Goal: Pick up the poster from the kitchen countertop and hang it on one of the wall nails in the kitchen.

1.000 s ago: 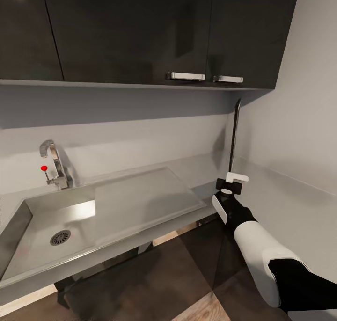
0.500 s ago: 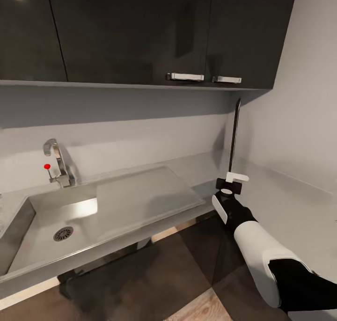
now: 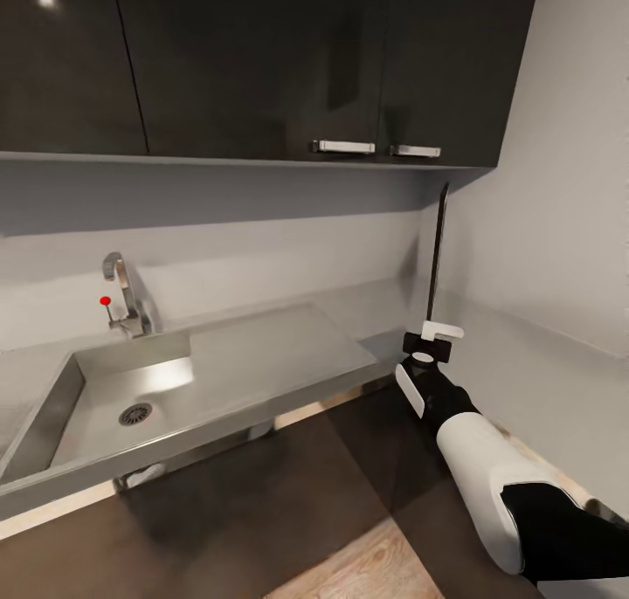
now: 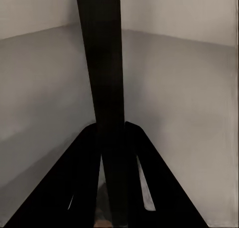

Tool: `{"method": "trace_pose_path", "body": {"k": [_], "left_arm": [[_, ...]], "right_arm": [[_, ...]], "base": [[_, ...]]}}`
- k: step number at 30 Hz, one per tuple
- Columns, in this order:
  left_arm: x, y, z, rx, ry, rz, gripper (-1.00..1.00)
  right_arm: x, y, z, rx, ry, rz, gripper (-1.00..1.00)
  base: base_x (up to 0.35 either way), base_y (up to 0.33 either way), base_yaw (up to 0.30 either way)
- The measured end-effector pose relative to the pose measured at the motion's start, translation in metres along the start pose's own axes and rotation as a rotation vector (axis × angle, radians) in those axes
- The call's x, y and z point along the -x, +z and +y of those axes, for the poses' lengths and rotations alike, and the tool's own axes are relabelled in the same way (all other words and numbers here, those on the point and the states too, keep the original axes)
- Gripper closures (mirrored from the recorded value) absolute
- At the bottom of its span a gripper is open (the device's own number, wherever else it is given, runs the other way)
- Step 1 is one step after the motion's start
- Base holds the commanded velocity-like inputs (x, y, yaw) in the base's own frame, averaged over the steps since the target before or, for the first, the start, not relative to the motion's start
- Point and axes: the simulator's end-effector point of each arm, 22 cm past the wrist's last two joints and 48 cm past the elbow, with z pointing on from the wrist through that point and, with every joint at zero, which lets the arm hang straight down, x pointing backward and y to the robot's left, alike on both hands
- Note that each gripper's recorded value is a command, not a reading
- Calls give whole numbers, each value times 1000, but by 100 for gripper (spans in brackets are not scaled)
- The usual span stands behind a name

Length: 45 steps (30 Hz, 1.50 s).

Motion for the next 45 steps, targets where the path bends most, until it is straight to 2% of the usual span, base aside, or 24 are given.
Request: {"method": "trace_pose_path", "body": {"k": [37, 40, 43, 44, 45], "left_arm": [[3, -1, 3, 3, 3, -6, -100], [3, -1, 3, 2, 3, -8, -100], [4, -1, 4, 1, 4, -9, -100], [4, -1, 4, 1, 4, -10, -100], [4, -1, 5, 2, 5, -10, -100]], "right_arm": [[-3, -4, 5, 14, 1, -5, 100], [5, -11, 11, 41, 20, -32, 100], [21, -23, 31, 125, 21, -76, 100], [31, -35, 47, 189, 7, -100, 100], [33, -40, 50, 209, 4, -104, 100]], "base": [[-325, 0, 0], [-94, 0, 0], [-37, 0, 0], [-16, 0, 0], [-10, 0, 0]]}}
